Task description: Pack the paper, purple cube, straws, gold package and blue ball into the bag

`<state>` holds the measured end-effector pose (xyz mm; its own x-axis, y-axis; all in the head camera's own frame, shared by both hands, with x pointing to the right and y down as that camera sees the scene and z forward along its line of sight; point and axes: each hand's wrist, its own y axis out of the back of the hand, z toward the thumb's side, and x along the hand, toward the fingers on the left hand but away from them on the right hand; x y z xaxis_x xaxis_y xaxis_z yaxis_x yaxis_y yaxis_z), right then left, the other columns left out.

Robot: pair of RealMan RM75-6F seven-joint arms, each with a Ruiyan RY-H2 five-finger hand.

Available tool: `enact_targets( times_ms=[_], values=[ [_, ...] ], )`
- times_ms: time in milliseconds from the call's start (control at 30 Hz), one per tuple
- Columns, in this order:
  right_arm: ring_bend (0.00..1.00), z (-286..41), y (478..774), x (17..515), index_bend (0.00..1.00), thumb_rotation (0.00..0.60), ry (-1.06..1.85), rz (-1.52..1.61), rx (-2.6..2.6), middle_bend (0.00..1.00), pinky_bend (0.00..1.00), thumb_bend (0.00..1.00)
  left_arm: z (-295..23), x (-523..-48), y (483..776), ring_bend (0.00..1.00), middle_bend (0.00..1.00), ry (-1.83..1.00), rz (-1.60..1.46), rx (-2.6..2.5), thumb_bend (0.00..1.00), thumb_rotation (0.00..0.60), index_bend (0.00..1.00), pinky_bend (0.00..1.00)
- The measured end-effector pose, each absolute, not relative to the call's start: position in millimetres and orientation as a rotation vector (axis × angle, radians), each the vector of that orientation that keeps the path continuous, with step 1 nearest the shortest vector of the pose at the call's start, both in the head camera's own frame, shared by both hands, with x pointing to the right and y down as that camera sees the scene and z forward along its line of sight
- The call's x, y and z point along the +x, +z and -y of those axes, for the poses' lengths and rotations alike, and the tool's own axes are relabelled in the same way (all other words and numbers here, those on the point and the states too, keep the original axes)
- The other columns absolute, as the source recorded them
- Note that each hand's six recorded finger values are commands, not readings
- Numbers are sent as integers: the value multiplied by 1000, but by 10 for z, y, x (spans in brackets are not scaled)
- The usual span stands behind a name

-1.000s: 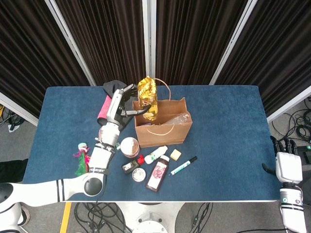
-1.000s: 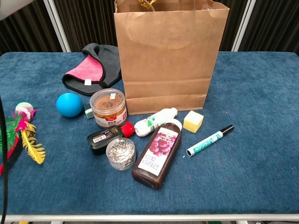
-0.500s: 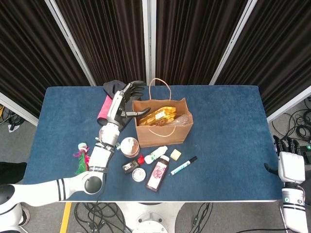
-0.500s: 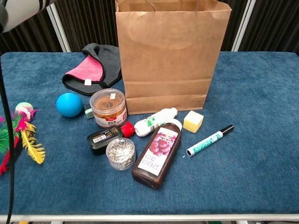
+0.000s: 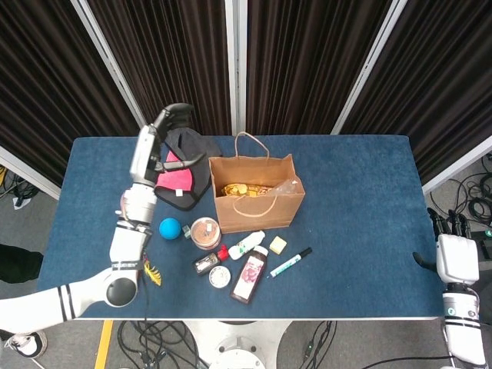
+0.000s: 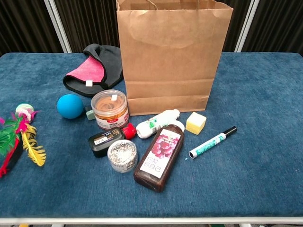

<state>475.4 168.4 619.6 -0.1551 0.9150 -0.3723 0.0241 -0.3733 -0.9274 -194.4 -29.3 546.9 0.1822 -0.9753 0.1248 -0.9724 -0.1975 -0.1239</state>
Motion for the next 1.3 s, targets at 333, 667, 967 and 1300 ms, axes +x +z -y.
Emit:
enact_targets(
  times_ms=[333, 667, 967, 1300],
  values=[
    [7, -1516, 5810, 4151, 97, 600, 1420, 1103, -1530, 200, 0, 66, -32, -3322, 5587, 262, 341, -698, -2055, -2023, 120, 600, 308, 265],
    [7, -1519, 5521, 3713, 97, 600, 1316, 1074, -1637, 200, 0, 66, -629, -3947, 6106, 262, 354, -1128, -1854, -1945, 119, 600, 309, 266],
    [7, -1403, 5255, 3759, 97, 600, 1273, 1138, -1586, 201, 0, 66, -1214, -3882, 6506, 262, 358, -1380, -1445, -2068, 120, 600, 310, 267],
    [7, -1391, 5150, 3785, 99, 600, 1260, 1158, -1566, 201, 0, 66, -1515, -3326, 6910, 262, 358, -1456, -1033, -2171, 121, 600, 311, 267]
  ],
)
